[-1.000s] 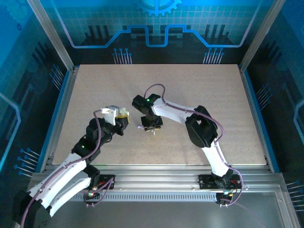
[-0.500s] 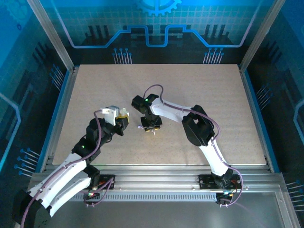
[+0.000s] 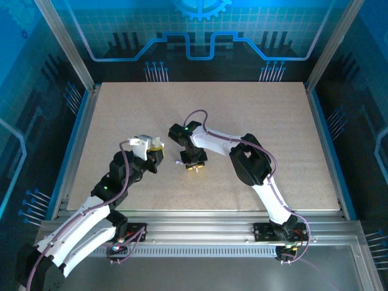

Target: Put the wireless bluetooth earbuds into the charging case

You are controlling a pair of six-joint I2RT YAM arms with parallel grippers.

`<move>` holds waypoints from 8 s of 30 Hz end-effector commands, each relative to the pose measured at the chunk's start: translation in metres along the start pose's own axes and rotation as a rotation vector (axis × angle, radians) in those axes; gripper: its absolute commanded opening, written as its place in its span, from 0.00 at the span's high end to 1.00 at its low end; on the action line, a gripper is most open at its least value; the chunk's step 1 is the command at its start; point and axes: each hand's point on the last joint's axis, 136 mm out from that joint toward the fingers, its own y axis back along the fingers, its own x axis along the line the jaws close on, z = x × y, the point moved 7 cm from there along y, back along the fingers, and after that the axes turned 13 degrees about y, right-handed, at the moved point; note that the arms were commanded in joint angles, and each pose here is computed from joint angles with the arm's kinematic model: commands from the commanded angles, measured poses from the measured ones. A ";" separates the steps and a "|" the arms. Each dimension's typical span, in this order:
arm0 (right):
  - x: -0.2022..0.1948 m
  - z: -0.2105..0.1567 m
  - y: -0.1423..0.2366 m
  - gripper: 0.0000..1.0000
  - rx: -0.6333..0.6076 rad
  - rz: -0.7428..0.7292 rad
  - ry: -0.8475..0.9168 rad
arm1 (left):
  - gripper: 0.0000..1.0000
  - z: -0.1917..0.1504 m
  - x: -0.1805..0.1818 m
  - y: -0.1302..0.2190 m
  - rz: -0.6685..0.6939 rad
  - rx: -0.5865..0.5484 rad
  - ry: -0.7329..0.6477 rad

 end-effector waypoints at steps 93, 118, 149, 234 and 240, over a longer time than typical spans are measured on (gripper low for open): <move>-0.036 -0.051 0.212 0.79 -0.810 0.424 -0.121 | 0.80 -0.022 -0.088 -0.068 -0.560 -0.103 -0.079; -0.028 -0.066 0.204 0.79 -0.817 0.484 -0.124 | 0.80 -0.013 -0.091 -0.062 -0.560 -0.146 -0.076; -0.026 -0.069 0.202 0.71 -0.790 0.472 -0.085 | 0.79 -0.011 -0.092 -0.060 -0.571 -0.150 -0.081; -0.169 0.003 0.110 0.69 -0.271 0.008 -0.022 | 0.79 -0.022 -0.078 -0.051 -0.432 -0.029 -0.176; -0.178 0.012 0.099 0.69 -0.220 -0.023 0.027 | 0.79 -0.021 -0.078 -0.052 -0.426 -0.027 -0.183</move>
